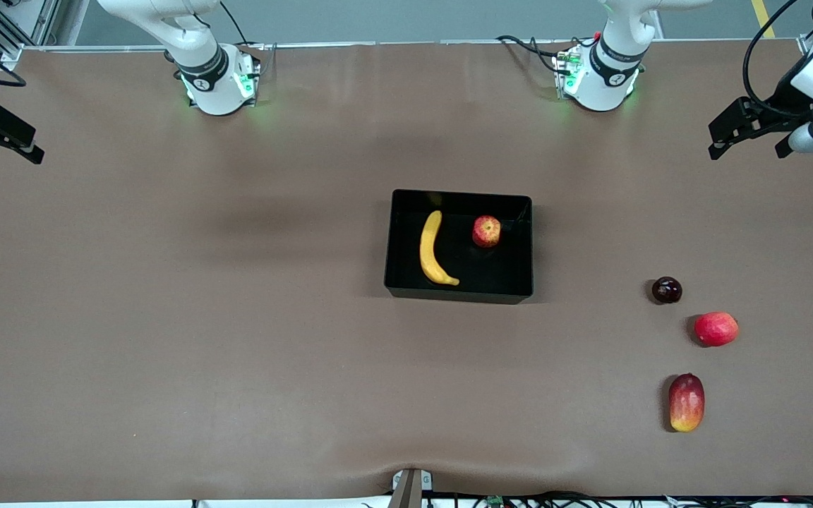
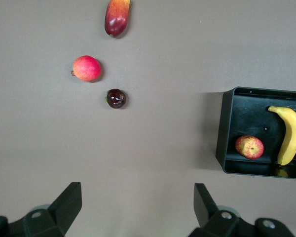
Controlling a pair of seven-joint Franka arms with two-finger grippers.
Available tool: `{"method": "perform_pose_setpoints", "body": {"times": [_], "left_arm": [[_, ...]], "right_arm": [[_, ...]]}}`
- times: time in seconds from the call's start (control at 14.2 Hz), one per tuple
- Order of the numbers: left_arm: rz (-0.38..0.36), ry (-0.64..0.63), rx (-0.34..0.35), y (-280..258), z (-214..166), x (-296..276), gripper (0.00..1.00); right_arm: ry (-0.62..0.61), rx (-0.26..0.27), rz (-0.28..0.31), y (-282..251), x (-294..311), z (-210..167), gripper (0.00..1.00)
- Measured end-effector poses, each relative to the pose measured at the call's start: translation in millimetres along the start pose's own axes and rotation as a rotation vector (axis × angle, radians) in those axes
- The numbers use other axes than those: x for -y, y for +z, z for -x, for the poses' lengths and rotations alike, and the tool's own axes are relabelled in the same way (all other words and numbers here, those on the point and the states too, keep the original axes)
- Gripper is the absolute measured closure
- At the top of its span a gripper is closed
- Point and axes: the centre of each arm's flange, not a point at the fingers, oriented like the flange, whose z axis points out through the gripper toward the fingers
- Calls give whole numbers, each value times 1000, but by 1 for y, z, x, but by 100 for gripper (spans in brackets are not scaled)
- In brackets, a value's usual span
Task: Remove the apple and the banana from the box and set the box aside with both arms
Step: 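Move the left gripper toward the apple inside the black tray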
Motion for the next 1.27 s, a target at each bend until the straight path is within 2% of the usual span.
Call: {"method": "perform_pose_setpoints", "body": {"times": [0.35,0.63,0.78,0.99,1.27], "left_arm": [[0,1,6,3,-2,-1,0],[-8,54,79,36,-17,-30,0],[-14,66,123,59,-23,-65,0],[-34,26,190,100,-19,-145,0],[-16,-14,206,168,-12,-247,0]], "right_arm": [[0,0,0,0,0,0,0],[0,0,0,0,0,0,0],[0,0,0,0,0,0,0],[1,0,0,0,-1,0,0],[2,0,0,0,-1,0,0]]}}
